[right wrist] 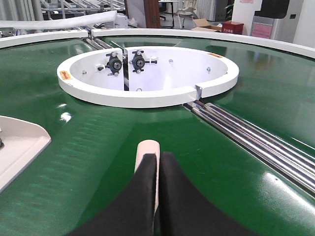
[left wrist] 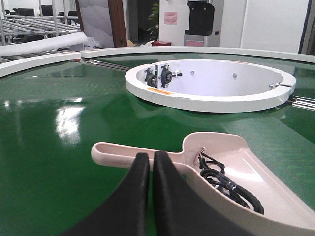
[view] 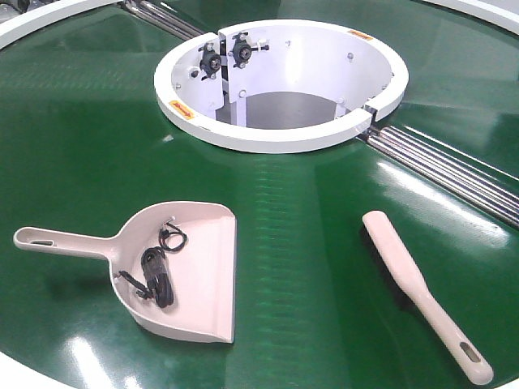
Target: Clean and inspect green conveyor with broom and dustpan
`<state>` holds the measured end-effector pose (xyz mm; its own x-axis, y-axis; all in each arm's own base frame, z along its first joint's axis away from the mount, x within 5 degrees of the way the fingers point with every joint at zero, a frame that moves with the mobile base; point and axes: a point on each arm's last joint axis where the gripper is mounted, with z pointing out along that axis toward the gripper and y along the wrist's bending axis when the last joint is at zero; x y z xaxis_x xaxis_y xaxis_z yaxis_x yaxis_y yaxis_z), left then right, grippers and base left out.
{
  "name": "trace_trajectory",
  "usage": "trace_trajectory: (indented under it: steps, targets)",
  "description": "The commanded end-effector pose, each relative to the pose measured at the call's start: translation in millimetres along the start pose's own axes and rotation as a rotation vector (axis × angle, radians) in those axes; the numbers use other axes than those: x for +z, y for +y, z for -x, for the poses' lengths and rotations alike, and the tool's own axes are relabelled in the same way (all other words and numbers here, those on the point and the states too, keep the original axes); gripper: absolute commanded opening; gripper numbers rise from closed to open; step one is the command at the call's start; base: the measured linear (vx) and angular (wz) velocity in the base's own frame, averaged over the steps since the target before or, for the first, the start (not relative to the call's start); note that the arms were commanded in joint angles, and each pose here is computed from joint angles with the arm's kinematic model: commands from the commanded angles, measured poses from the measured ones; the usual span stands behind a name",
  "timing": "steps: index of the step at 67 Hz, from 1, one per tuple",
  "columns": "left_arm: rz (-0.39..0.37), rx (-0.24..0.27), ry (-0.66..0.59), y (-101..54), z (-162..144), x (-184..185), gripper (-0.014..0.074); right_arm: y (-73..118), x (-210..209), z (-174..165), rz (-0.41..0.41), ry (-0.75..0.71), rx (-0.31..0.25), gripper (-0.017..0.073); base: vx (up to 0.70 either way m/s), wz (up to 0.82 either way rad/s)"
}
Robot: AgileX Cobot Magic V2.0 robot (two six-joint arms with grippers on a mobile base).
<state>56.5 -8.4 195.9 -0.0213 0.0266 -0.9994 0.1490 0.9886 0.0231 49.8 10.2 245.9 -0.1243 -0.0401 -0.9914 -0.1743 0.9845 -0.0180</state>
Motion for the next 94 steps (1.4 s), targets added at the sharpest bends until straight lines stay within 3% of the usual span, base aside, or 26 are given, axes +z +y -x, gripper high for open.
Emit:
trace_trajectory:
  steps: [1, 7, 11, 15, 31, 43, 60, 94]
  targets:
    - [-0.004, -0.009, -0.060, -0.4, -3, 0, -0.0008, -0.9, -1, 14, -0.009, -0.082, -0.001, -0.0010, 0.00, 0.00]
    - [-0.004, -0.009, -0.060, -0.4, -3, 0, -0.0008, -0.9, -1, 14, -0.009, -0.082, -0.003, -0.0010, 0.00, 0.00]
    - [-0.004, -0.009, -0.060, -0.4, -3, 0, -0.0008, -2.5, -1, 14, -0.029, -0.077, -0.062, -0.0010, 0.00, 0.00]
    - [-0.004, -0.009, -0.060, -0.4, -3, 0, -0.0008, -4.0, -1, 12, -0.046, -0.070, -0.084, -0.0010, 0.00, 0.00]
    - [-0.004, -0.009, -0.060, -0.4, -3, 0, -0.0007, -4.7, 13, -25, -0.056, -0.049, -0.066, -0.0010, 0.00, 0.00]
    - [-0.004, -0.009, -0.060, -0.4, -3, 0, -0.0007, -2.8, 19, -47, -0.041, -0.129, -0.043, -0.0010, 0.00, 0.00]
    - [-0.004, -0.009, -0.060, -0.4, -3, 0, -0.0007, -2.7, 10, -43, -0.047, -0.235, -0.045, -0.0010, 0.00, 0.00]
    - [-0.004, -0.009, -0.060, -0.4, -3, 0, -0.0008, -2.8, 11, -45, -0.046, -0.208, -0.036, -0.0010, 0.00, 0.00]
